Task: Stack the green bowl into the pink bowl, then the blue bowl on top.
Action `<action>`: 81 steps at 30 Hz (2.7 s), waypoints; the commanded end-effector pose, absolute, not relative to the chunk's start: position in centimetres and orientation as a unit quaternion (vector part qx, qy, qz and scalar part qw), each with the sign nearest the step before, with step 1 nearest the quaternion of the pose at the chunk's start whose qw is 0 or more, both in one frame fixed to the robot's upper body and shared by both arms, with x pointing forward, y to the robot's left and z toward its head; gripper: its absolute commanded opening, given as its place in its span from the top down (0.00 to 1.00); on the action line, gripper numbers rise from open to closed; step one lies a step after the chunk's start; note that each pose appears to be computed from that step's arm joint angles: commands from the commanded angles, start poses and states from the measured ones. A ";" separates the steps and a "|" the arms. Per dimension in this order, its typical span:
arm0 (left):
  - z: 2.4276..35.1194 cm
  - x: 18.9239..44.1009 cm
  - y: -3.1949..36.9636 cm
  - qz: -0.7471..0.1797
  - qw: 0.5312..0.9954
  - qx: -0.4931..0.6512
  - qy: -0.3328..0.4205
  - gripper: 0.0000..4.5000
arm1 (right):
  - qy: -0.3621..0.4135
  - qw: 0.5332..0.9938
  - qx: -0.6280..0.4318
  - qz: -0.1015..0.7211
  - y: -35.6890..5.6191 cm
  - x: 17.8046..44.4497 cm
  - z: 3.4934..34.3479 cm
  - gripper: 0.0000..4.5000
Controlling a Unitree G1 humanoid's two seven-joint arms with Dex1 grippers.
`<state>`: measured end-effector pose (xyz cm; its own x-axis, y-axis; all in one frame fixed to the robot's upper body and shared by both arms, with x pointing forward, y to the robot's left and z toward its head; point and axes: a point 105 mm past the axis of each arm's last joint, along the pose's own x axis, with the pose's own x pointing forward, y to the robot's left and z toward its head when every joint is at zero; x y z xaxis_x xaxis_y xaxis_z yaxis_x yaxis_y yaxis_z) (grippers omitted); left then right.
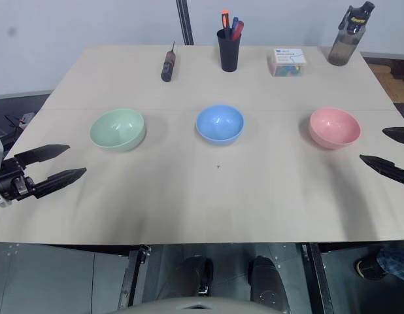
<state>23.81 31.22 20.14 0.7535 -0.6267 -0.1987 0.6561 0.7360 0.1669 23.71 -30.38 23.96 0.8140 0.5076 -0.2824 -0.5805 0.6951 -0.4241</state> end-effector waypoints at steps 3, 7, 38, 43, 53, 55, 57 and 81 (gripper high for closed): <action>22.0 24.4 28.8 -0.390 0.912 0.128 0.019 0.00 | 0.053 0.919 -0.275 0.276 -30.5 24.4 25.2 0.17; 22.2 24.7 25.9 -0.448 0.885 0.128 -0.010 0.00 | 0.077 0.918 -0.287 0.261 -29.8 25.9 23.4 0.17; 21.0 25.9 18.0 -0.467 0.874 0.121 -0.059 0.00 | 0.066 0.862 -0.298 0.404 -18.9 33.9 17.8 1.00; 20.5 28.3 19.6 -0.368 0.914 0.159 -0.062 0.00 | 0.048 0.788 -0.236 0.567 -9.5 27.7 16.4 1.00; 20.8 30.2 21.2 -0.264 0.926 0.262 -0.061 0.00 | 0.070 0.757 -0.210 0.615 -5.0 27.5 13.0 0.79; 20.7 30.2 21.5 -0.254 0.930 0.260 -0.048 0.00 | 0.073 0.751 -0.220 0.618 -5.2 27.5 13.0 0.61; 20.4 30.3 22.2 -0.230 0.937 0.262 -0.018 0.00 | 0.072 0.752 -0.220 0.617 -5.5 27.4 13.4 0.44; 17.2 34.6 25.8 -0.118 0.850 0.476 0.195 0.79 | -0.095 0.788 -0.232 0.562 -6.9 28.4 21.9 0.00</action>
